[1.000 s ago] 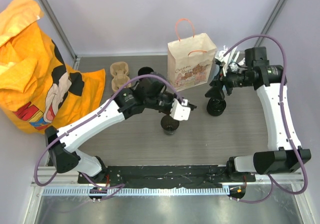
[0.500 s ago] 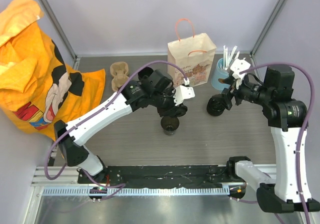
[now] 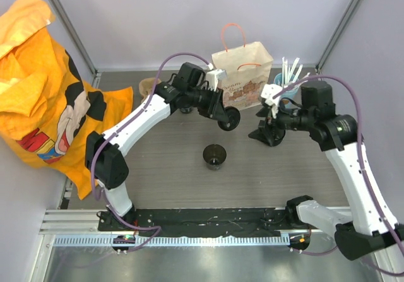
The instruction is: Pack the takeout coffee
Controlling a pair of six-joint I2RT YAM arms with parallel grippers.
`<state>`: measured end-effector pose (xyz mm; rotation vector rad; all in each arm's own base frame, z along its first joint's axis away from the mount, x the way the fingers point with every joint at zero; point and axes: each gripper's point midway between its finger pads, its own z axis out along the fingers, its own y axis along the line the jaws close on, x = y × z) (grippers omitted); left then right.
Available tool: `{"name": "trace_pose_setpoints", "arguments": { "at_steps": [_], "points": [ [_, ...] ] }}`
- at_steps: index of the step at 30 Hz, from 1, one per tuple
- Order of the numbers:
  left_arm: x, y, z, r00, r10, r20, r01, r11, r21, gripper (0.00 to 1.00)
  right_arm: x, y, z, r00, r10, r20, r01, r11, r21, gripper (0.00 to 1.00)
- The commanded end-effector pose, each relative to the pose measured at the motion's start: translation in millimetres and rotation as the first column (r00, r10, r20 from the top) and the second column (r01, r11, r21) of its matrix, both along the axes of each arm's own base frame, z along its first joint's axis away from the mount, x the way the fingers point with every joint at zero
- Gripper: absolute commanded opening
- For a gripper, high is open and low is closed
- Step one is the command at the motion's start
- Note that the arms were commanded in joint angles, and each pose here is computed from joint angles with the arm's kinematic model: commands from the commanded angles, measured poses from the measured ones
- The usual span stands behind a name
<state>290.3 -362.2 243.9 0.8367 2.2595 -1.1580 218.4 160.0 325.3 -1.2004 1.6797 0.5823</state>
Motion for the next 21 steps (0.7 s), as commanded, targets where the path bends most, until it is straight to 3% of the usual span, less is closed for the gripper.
{"name": "trace_pose_setpoints", "arguments": {
  "at_steps": [1,8,21],
  "points": [
    [12.3,-26.8,45.9,0.996,0.035,-0.081,-0.052,0.975,-0.215,0.00,12.3,26.8,-6.4,0.999,0.051,0.010,-0.051,0.998,-0.029,0.78],
    [15.1,-34.6,38.1,0.990,0.028,-0.139,-0.063,0.966,-0.250,0.00,22.2,38.4,-29.5,0.991,0.120,0.065,-0.111,0.985,-0.130,0.67],
    [-4.7,-27.4,50.1,0.976,0.011,-0.216,-0.081,0.944,-0.319,0.00,11.8,44.8,-60.6,0.944,0.296,0.145,-0.269,0.946,-0.179,0.59]
  ]
}}
